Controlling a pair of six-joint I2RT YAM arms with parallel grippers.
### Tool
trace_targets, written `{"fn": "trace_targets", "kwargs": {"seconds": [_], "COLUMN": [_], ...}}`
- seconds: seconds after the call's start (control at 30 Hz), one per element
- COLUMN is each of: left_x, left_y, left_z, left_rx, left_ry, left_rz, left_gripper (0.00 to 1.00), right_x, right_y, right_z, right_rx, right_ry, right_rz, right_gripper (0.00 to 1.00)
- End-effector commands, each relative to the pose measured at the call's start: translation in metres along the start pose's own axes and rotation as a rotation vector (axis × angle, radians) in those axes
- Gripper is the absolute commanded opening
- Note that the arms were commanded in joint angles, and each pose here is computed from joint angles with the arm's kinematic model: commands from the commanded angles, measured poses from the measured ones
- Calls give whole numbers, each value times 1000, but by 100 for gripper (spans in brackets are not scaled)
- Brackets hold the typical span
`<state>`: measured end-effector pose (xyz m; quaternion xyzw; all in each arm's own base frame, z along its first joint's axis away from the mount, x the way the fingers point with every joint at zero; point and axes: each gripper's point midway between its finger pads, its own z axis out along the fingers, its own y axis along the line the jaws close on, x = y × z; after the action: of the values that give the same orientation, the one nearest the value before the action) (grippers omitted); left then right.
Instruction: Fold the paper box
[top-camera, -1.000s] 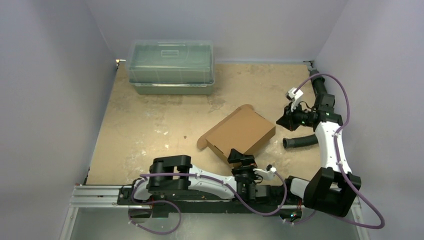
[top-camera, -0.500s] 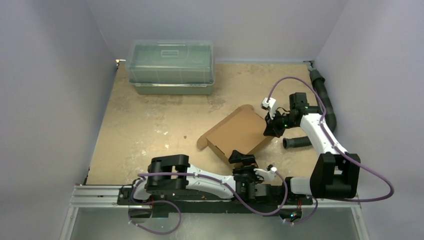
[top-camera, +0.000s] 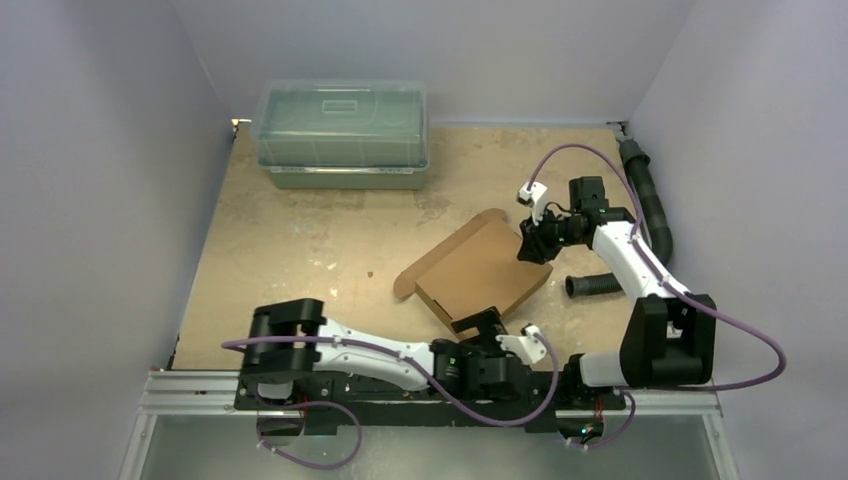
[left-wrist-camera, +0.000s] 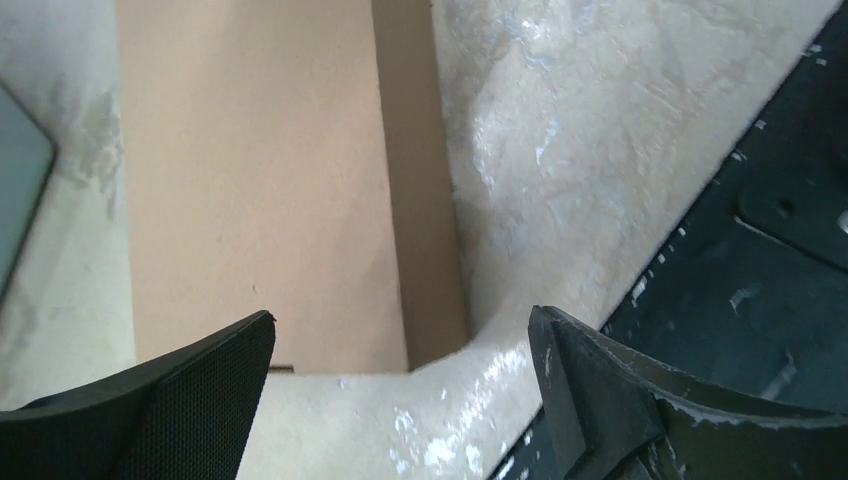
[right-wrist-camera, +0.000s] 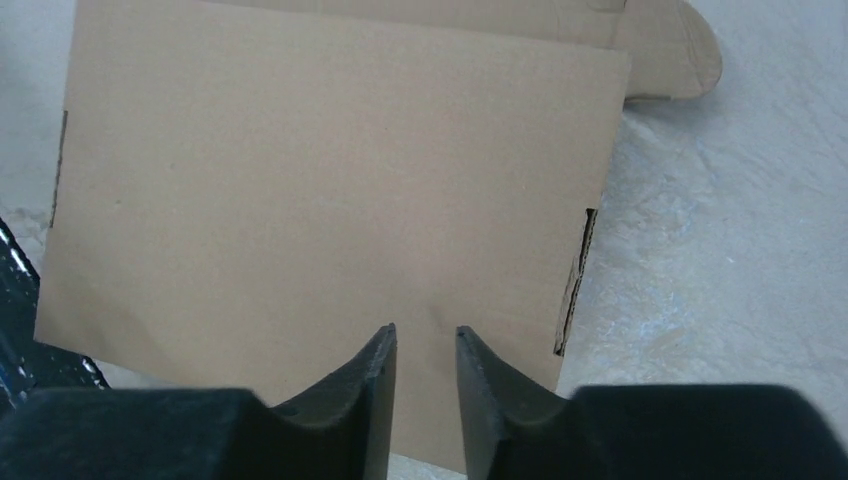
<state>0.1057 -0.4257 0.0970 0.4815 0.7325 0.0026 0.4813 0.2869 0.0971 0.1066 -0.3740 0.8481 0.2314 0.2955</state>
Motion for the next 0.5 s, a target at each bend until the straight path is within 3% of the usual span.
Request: {"fn": "trace_targets", "kwargs": {"seconds": [0.0, 0.1, 0.27, 0.37, 0.47], "left_x": [-32, -36, -23, -2, 5], "left_y": [10, 45, 137, 185, 208], "left_z": [-33, -39, -34, -17, -2], "left_rx": [166, 273, 257, 227, 270], "left_ry": [-117, -160, -232, -231, -253], "left_rz": [-236, -414, -683, -818, -903], "left_gripper": [98, 97, 97, 86, 78], "right_x": [-29, -35, -33, -19, 1], "right_y": [15, 19, 16, 27, 34], "right_z": [-20, -35, -50, -51, -51], "right_rx": [-20, 9, 42, -12, -59], "right_ry": [-115, -174, -218, -163, -80], "right_rz": [-90, -132, -143, -230, -306], "right_gripper": [36, 42, 43, 41, 37]}}
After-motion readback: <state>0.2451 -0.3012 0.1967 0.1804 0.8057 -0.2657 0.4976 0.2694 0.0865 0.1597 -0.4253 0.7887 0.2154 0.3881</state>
